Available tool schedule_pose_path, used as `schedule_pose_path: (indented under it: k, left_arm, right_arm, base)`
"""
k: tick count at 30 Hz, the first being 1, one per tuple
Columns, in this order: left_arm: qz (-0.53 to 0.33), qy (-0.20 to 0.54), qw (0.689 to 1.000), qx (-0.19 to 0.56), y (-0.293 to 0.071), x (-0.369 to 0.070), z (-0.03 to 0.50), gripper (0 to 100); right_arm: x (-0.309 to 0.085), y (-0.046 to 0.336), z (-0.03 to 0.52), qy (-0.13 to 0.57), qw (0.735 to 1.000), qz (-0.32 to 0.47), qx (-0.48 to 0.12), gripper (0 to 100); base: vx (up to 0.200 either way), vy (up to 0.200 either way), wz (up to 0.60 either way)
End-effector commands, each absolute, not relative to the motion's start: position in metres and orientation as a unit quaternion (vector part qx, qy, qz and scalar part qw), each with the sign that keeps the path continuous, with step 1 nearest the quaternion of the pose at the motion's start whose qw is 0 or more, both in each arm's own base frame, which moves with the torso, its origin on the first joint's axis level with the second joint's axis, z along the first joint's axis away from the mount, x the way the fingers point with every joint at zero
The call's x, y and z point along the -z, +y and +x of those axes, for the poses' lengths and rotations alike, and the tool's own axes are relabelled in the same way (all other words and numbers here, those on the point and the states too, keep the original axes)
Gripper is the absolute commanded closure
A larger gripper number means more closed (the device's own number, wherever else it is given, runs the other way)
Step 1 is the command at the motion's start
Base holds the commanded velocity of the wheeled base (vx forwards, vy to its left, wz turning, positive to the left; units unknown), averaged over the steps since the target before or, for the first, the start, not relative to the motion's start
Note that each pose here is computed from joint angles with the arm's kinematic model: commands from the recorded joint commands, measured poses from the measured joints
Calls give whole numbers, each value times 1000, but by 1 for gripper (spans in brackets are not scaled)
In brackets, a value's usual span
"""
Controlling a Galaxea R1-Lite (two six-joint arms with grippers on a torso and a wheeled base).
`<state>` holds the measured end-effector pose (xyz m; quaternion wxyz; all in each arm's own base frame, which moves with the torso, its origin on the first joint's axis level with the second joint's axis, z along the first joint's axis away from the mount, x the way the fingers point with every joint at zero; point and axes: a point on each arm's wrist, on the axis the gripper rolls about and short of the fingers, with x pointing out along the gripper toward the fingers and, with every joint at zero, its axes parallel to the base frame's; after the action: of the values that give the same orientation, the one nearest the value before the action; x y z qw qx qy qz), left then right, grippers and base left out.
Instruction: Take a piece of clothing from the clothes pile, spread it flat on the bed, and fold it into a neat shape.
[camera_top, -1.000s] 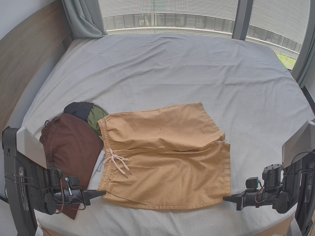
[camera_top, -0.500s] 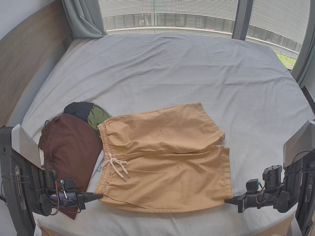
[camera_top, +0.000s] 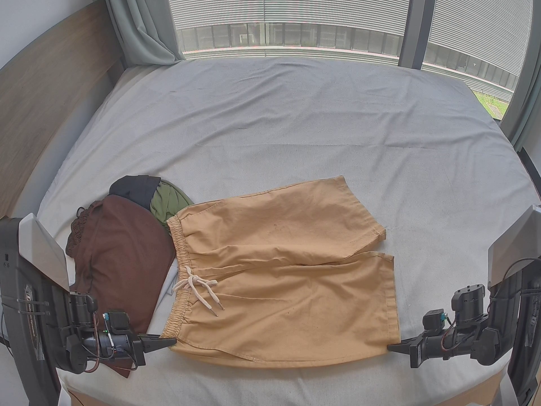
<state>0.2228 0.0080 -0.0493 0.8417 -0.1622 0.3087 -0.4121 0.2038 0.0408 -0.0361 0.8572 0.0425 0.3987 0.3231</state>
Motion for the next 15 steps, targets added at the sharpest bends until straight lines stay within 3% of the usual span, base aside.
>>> schedule_pose_path:
  k: [1, 15]
  left_arm:
    - [-162, 310, 842, 412, 11, 51, 218, 100]
    - [-149, 312, 832, 434, 11, 54, 202, 100]
  right_arm:
    - [34, 40, 199, 402, 855, 40, -324, 100]
    - [30, 39, 195, 405, 849, 29, -339, 100]
  base:
    - [0, 0, 0]
    - [0, 0, 0]
